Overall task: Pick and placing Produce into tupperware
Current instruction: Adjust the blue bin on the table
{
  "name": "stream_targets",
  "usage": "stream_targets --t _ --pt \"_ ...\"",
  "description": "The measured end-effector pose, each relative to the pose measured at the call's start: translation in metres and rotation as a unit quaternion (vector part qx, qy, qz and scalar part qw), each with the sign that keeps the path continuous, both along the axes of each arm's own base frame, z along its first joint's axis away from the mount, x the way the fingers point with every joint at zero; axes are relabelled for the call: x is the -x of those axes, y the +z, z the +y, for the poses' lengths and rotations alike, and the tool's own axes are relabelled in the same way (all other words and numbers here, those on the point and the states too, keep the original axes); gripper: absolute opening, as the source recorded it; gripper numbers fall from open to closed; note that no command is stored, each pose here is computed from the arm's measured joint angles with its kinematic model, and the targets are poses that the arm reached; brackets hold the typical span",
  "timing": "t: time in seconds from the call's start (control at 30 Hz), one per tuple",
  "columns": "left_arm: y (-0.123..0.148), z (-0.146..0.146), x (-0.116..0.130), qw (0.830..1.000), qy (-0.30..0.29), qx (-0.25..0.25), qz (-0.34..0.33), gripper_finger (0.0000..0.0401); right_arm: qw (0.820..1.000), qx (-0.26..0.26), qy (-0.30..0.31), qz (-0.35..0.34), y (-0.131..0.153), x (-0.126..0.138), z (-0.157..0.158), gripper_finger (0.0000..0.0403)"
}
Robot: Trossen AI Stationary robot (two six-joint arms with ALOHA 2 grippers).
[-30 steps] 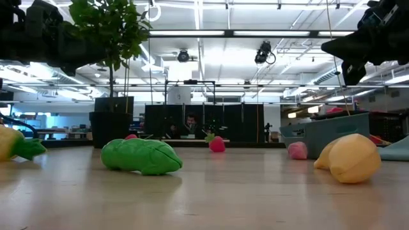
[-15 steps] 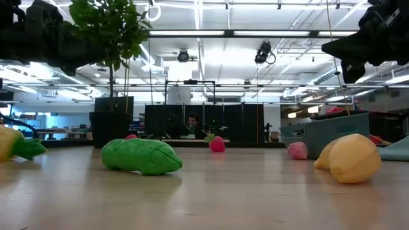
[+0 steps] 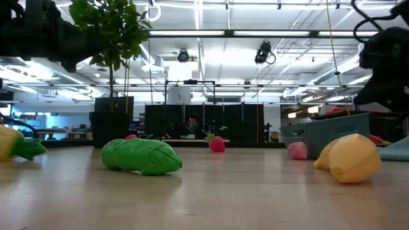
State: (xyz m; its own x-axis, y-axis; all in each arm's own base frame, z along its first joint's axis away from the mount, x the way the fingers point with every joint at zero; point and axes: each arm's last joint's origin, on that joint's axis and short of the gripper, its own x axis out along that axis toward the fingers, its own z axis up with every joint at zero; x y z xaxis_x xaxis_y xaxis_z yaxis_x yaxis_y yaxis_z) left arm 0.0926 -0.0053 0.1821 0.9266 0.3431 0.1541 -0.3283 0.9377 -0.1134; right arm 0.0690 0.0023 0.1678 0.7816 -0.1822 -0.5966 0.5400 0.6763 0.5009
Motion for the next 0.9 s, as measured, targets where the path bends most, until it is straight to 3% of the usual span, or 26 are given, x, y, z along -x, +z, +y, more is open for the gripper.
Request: stream_targets --t 0.27,0.9 --pt "0.007 0.0 0.002 0.999 0.0 0.009 -0.04 0.0107 0.993 -0.059 -0.043 0.096 -0.028 -0.013 0.003 0.0016" --pt "0.01 0.001 0.002 0.998 0.0 0.012 -0.054 0.0107 0.992 -0.079 -0.066 0.079 -0.032 -0.049 0.009 0.0016"
